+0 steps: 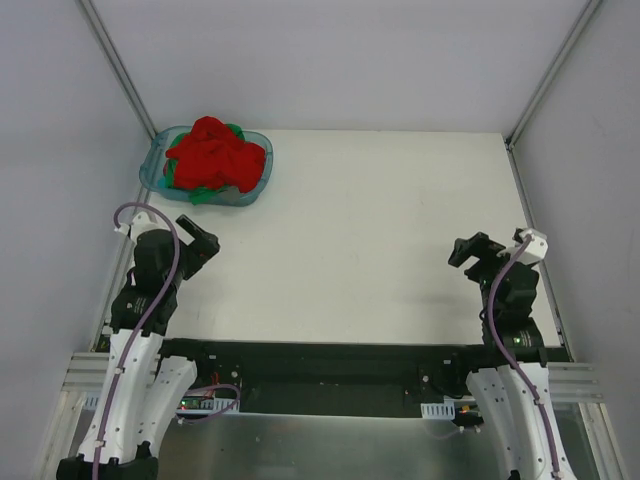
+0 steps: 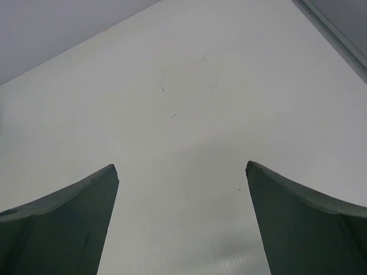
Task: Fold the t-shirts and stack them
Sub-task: Grab crumpled tshirt from bin with the left arm
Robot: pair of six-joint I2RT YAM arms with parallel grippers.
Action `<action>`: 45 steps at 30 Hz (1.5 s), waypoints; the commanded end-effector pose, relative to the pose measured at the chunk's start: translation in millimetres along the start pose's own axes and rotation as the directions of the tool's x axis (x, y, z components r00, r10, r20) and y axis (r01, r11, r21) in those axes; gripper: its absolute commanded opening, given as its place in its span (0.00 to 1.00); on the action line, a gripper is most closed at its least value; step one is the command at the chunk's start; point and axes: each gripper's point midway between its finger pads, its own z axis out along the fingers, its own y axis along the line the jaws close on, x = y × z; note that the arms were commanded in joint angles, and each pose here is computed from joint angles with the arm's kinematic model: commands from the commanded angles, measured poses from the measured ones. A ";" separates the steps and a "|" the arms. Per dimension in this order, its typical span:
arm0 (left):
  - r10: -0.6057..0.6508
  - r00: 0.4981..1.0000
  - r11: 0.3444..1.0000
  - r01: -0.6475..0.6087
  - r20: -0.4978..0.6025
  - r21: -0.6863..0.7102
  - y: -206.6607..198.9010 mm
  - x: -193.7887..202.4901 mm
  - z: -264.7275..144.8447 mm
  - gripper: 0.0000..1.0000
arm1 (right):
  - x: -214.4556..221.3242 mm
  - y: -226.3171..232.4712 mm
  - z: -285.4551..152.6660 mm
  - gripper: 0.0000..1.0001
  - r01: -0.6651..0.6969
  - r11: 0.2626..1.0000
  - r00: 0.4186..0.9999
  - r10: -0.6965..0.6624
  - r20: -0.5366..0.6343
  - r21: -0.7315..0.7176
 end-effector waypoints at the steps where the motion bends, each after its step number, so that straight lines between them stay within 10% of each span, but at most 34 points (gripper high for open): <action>1: -0.020 1.000 1.000 0.020 0.004 0.012 -9.4 -7.1 1.6 0.99 | -7.8 11.0 -3.2 0.96 -0.018 0.998 0.999 0.020 0.032 -0.059; 7: 0.043 0.998 0.997 -0.041 -0.034 0.067 -36.2 -14.8 27.8 0.99 | -2.0 39.0 -4.0 0.96 0.044 0.970 0.998 -0.035 0.043 -0.238; 29: 0.273 0.962 0.928 -0.259 0.013 -0.269 -77.9 -137.6 212.2 0.90 | 16.3 16.9 5.8 0.96 0.074 0.993 0.989 -0.085 -0.122 -0.092; 41: 0.404 0.912 0.856 -0.404 -0.068 -0.322 -70.2 -137.7 269.3 0.49 | 22.1 15.4 -2.0 0.96 0.070 0.993 0.986 -0.084 -0.144 -0.099; 45: 0.439 0.894 0.838 -0.445 -0.092 -0.316 -70.7 -138.8 270.3 0.13 | 20.9 10.7 -3.0 0.96 0.070 0.995 0.987 -0.080 -0.142 -0.072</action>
